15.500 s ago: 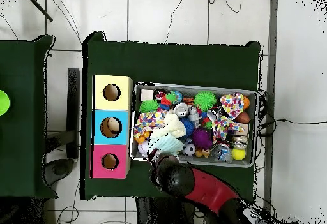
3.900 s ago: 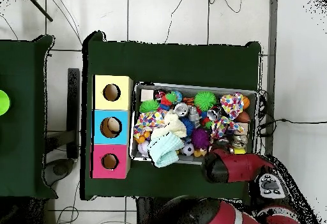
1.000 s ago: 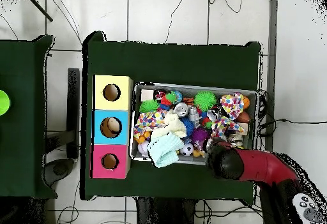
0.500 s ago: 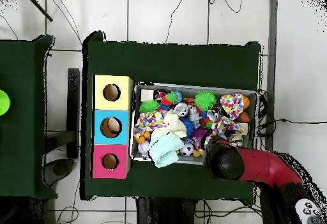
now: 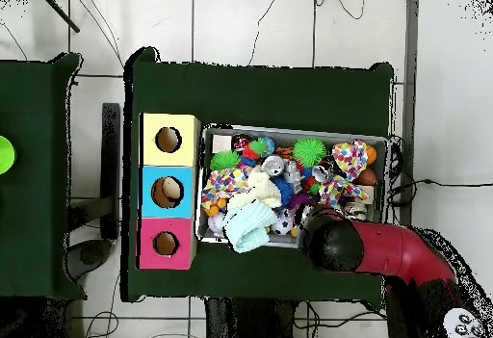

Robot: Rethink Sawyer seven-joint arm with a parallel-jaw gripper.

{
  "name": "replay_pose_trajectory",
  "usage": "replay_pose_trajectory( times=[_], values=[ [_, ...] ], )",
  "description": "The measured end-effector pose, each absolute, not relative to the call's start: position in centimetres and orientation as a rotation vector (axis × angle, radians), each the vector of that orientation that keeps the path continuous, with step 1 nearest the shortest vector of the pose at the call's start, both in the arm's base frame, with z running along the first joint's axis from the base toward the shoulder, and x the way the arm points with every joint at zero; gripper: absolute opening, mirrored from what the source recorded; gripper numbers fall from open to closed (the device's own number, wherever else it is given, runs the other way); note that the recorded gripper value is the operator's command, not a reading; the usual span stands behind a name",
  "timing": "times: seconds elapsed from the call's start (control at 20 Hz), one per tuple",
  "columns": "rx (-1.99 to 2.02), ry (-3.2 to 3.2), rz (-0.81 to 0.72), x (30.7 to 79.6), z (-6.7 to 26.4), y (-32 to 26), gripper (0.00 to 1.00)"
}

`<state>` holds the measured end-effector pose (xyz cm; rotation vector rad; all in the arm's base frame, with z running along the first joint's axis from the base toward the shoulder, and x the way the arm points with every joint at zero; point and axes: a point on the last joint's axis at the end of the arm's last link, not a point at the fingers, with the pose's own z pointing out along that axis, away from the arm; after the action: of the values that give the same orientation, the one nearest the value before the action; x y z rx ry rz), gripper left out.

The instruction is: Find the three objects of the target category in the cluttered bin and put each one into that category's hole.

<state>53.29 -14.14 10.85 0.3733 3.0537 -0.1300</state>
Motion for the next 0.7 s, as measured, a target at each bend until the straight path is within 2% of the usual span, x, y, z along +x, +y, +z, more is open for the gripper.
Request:
replay_pose_trajectory(
  times=[0.7],
  values=[
    [0.221,3.023,-0.112,56.4,14.7,-5.0,0.00]
  ],
)
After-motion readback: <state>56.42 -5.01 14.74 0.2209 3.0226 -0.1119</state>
